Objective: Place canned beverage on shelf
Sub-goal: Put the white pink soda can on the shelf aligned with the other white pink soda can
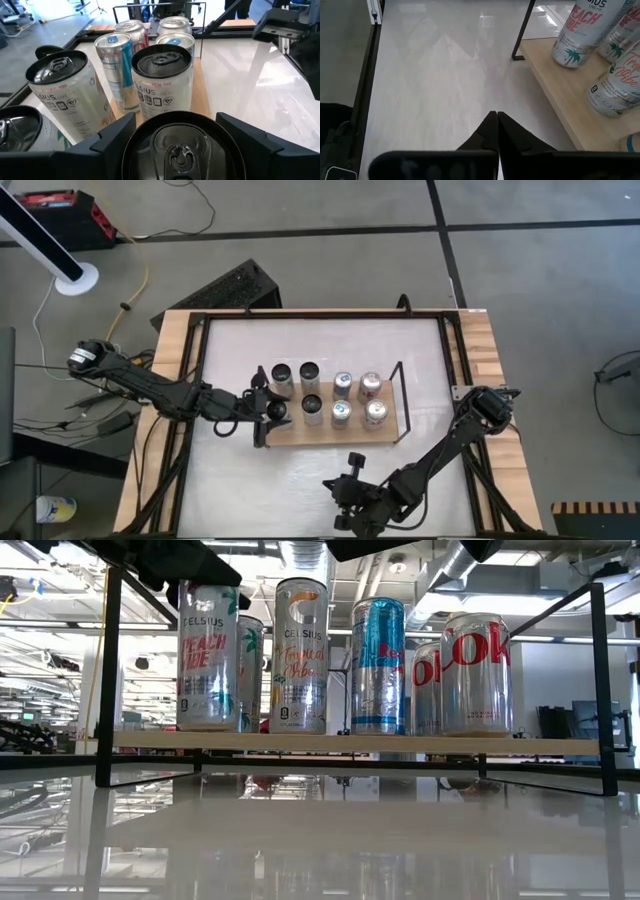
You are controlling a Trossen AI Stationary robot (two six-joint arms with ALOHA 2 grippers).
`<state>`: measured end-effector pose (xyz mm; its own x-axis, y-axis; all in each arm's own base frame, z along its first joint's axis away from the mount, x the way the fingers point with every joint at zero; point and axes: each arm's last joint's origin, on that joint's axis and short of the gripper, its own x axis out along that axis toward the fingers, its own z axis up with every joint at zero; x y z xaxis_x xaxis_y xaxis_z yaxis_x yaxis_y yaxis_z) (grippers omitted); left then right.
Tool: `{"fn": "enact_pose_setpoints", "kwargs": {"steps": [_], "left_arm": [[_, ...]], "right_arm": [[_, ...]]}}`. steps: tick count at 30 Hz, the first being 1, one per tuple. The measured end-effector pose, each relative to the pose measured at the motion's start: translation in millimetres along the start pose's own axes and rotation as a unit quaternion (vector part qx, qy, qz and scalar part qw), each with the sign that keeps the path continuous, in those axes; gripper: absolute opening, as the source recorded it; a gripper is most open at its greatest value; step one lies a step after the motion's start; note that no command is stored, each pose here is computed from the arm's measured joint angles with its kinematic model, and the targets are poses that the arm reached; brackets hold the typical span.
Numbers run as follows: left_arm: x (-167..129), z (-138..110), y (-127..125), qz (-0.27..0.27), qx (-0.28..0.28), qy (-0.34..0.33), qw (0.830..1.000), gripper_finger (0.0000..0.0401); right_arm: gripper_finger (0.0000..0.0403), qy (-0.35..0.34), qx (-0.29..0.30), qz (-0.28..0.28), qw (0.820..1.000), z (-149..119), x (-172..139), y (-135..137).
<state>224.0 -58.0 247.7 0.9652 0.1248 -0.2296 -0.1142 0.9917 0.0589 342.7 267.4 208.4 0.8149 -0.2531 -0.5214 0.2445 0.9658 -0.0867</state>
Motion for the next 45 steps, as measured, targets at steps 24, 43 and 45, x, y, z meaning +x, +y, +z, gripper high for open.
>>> {"fn": "enact_pose_setpoints", "kwargs": {"steps": [24,43,45], "left_arm": [[0.0,0.1,-0.8,-0.024,0.020,0.000,1.000,0.0253],[0.0,-0.1,-0.4,-0.020,0.025,0.002,0.999,0.0254],[0.0,-0.1,-0.4,-0.020,0.030,0.002,0.999,0.0254]], "right_arm": [[0.0036,0.001,-0.003,-0.001,1.000,-0.3,0.1,-0.3],[0.0037,0.002,0.002,-0.006,1.000,1.5,3.5,-3.3],[0.0033,0.002,0.002,-0.007,1.000,1.8,4.2,-3.9]]}}
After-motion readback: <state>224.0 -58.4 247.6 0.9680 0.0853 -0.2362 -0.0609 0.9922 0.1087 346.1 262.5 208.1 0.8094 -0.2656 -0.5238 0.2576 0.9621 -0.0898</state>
